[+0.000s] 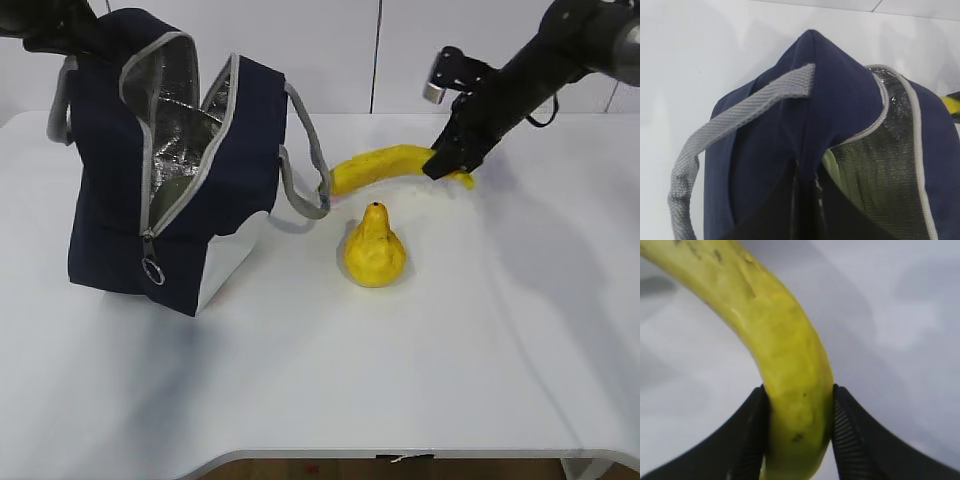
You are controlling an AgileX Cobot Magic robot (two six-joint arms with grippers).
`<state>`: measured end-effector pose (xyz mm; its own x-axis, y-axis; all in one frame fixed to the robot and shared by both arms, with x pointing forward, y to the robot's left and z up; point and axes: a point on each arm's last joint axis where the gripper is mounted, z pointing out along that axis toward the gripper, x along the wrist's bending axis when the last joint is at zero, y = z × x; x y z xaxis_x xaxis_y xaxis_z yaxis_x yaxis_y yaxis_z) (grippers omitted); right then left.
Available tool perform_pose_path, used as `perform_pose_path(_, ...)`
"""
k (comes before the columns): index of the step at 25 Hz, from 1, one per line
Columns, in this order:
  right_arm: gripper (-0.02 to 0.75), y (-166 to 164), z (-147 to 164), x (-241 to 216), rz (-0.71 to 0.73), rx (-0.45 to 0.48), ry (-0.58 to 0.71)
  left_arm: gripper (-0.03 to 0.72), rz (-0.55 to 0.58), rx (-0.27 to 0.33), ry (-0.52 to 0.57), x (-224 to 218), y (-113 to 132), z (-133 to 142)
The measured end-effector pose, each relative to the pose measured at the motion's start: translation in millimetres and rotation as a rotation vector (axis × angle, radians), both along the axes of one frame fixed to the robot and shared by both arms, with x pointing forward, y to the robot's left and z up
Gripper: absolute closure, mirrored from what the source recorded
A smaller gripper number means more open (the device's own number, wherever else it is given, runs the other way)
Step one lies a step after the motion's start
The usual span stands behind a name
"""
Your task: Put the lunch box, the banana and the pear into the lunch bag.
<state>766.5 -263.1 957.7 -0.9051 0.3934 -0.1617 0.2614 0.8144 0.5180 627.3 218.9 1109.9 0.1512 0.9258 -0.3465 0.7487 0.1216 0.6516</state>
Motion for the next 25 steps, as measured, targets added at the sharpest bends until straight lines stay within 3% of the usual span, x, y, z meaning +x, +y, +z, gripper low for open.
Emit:
perform_pose_path(11, 0.429, -58.3, 52.3, -8.0, -0.141, 0.208, -0.054, 0.694, 0.003, -0.028, 0.002, 0.0, -1.5, 0.8)
perform_pose_path(16, 0.429, -56.4, 67.3, -11.7, -0.139, 0.286, -0.062, 0.694, 0.004, -0.034, 0.003, -0.1, -1.9, 0.9)
perform_pose_path(20, 0.430, -49.7, 74.5, -13.0, -0.175, 0.416, -0.016, 0.694, 0.005, -0.044, 0.005, -0.1, -2.4, 1.2)
perform_pose_path(25, 0.430, -44.6, 81.8, -12.1, -0.342, 0.612, 0.122, 0.694, 0.006, -0.058, 0.007, -0.2, -3.2, 1.5)
